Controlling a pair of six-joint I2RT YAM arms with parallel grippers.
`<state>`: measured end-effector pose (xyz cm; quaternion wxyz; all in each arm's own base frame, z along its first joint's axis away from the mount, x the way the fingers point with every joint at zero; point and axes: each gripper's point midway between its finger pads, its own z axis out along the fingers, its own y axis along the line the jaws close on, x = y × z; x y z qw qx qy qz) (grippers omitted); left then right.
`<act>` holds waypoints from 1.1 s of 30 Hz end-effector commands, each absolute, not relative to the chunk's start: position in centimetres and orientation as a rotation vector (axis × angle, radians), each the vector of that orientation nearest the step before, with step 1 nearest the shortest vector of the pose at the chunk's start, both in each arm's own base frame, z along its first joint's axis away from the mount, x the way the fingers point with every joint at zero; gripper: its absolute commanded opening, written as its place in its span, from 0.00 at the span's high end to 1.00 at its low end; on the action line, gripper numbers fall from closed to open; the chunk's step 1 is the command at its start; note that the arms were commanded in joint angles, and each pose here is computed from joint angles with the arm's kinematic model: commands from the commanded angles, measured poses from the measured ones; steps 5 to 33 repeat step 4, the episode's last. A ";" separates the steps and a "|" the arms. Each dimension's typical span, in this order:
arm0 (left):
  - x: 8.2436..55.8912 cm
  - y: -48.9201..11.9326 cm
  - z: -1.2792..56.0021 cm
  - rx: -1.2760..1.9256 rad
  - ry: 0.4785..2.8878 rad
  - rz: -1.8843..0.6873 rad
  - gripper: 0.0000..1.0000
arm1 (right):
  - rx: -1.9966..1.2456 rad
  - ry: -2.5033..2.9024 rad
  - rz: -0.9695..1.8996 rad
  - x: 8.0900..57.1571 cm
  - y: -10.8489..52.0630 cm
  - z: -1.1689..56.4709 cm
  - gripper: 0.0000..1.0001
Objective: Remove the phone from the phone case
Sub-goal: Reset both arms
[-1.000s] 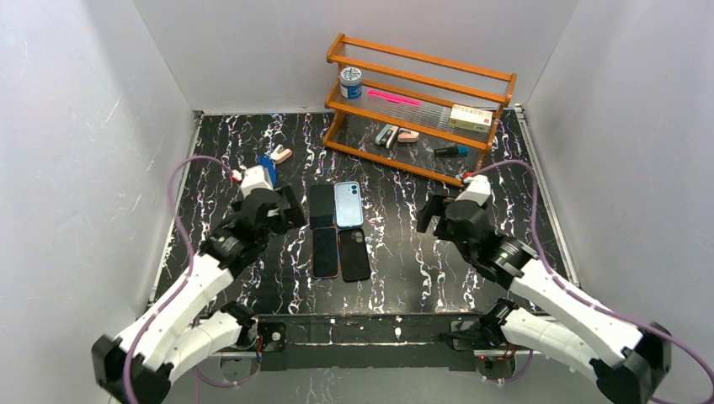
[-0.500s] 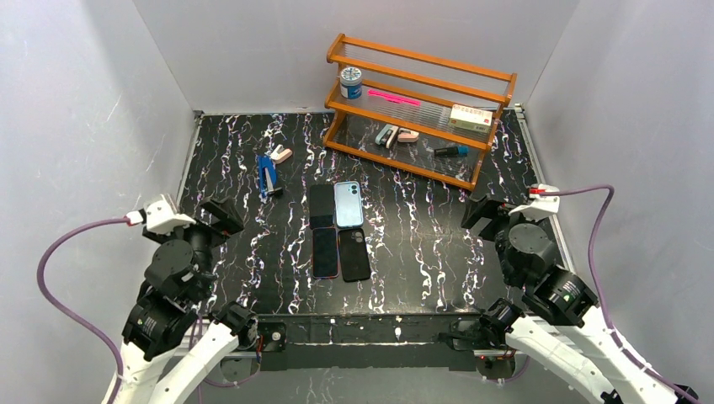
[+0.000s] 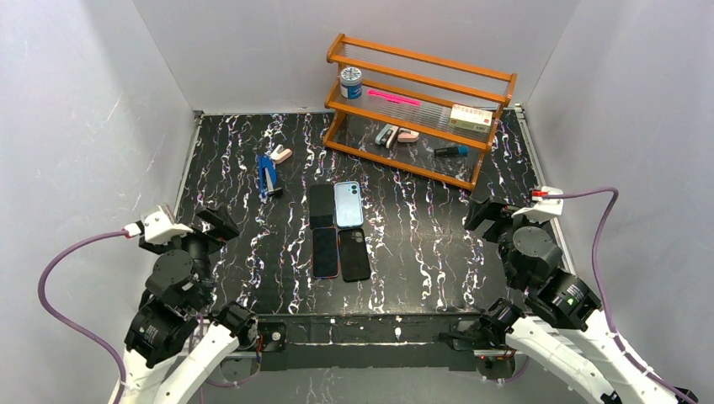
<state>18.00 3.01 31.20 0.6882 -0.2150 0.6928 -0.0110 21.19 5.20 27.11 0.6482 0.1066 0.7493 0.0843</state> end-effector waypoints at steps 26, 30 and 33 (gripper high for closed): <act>18.1 3.7 30.9 -0.513 1.536 0.018 0.02 | 0.274 1.659 0.197 21.2 4.6 28.4 0.01; 18.1 3.7 30.9 -0.513 1.536 0.018 0.02 | 0.274 1.659 0.197 21.2 4.6 28.4 0.01; 18.1 3.7 30.9 -0.513 1.536 0.018 0.02 | 0.274 1.659 0.197 21.2 4.6 28.4 0.01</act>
